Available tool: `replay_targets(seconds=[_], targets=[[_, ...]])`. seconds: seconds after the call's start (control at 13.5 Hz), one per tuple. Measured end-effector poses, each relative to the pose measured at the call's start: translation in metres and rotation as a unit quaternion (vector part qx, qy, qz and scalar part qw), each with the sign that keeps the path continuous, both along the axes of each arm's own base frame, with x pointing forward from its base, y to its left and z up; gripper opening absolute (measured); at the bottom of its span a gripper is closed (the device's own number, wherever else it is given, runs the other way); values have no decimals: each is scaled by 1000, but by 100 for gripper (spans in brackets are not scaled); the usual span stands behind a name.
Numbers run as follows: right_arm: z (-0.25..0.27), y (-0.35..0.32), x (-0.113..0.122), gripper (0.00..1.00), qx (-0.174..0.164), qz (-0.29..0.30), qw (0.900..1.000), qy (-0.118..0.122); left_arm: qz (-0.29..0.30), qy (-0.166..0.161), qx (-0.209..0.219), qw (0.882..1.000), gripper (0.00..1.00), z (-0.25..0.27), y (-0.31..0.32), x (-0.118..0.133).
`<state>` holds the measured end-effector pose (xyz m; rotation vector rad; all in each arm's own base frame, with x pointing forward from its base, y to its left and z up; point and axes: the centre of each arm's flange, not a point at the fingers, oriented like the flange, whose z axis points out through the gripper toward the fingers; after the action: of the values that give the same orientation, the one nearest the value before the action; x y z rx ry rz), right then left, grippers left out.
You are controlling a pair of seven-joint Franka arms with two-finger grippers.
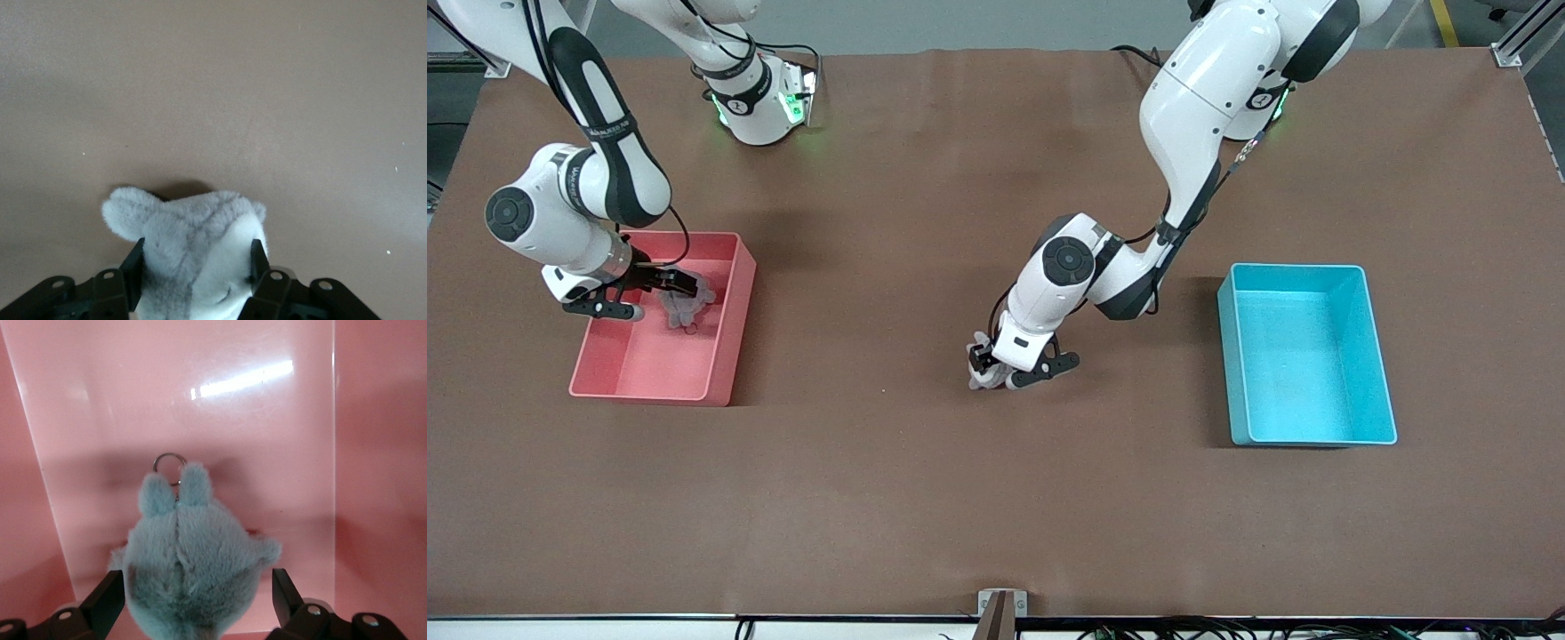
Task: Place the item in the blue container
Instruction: 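Lift the toy with the left gripper while the right gripper grasps the second toy, then lower the toy into the blue box and open the left gripper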
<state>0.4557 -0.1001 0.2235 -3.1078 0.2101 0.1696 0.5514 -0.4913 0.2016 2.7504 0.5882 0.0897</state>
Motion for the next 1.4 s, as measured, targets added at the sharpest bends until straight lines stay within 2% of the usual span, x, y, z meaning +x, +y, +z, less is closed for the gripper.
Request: replay_targets(seconds=[0.22, 0.3, 0.44, 0.59, 0.66, 0.74, 0.89, 1.18, 1.4], targets=[[0, 0, 0, 98, 0, 0, 1000, 0, 1, -3, -3, 1000, 36, 4, -1, 2], [0, 0, 0, 98, 0, 0, 1000, 0, 1, -5, -4, 1000, 31, 6, -2, 3], [0, 1, 0, 96, 1, -1, 1000, 0, 4, -12, -10, 1000, 30, 15, -2, 8], [-1, 1, -1, 85, 1, -2, 1000, 1, 9, -17, -12, 1000, 30, 45, 6, 18], [-1, 1, -1, 85, 2, -2, 1000, 1, 13, -14, -7, 1000, 30, 64, 14, 23], [-1, 1, -1, 76, 2, -2, 1000, 1, 15, -8, 1, 1000, 30, 84, 27, 28], [-1, 1, -1, 51, 3, -3, 1000, 2, 8, -4, 21, 1000, 30, 119, 65, 37], [-1, 2, -1, 18, 4, -4, 1000, 1, -54, 7, 74, 996, 30, 150, 169, 42], [-1, 3, 0, 10, 4, -3, 1000, 1, -137, 25, 109, 984, 30, 169, 264, 39]])
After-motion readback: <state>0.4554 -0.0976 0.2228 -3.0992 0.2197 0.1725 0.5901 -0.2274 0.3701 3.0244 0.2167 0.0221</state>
